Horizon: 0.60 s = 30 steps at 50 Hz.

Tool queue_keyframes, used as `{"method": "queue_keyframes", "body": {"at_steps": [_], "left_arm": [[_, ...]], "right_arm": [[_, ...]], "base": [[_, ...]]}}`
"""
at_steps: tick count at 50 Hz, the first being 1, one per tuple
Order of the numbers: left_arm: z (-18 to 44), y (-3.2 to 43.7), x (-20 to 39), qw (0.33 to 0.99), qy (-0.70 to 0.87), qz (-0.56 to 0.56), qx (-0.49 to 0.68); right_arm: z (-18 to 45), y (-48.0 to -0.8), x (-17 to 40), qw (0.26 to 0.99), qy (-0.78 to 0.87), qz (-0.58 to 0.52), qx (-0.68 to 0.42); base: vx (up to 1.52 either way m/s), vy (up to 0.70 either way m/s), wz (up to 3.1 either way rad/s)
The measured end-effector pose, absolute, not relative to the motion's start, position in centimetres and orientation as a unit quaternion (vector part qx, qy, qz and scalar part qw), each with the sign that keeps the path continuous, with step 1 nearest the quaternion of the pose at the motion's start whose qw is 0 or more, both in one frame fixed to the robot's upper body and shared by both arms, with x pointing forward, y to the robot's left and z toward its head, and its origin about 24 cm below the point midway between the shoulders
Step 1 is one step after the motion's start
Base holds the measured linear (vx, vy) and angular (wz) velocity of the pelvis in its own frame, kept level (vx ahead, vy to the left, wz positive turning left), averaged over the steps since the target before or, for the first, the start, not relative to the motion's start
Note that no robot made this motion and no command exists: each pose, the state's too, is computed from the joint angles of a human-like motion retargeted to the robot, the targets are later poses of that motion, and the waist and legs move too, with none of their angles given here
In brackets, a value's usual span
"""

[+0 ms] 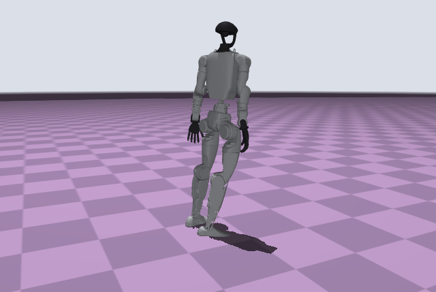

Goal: Walk run

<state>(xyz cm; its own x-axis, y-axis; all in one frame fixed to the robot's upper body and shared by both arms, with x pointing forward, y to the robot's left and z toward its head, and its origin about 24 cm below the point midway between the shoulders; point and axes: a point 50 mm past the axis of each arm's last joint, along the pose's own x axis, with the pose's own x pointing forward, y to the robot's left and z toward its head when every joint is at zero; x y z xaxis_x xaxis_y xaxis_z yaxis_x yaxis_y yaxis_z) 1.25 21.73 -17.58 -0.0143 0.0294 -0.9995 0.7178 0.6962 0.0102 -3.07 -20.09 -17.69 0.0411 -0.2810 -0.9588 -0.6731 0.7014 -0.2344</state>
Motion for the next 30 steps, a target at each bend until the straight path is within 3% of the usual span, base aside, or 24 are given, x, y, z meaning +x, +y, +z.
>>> {"method": "queue_keyframes", "body": {"at_steps": [30], "left_arm": [[-17.47,22.16,1.7,0.635,0.657,-0.28,0.295]], "right_arm": [[-17.66,-20.33,-3.01,0.627,0.674,0.16,-0.356]], "base": [[0.0,0.0,0.0]]}}
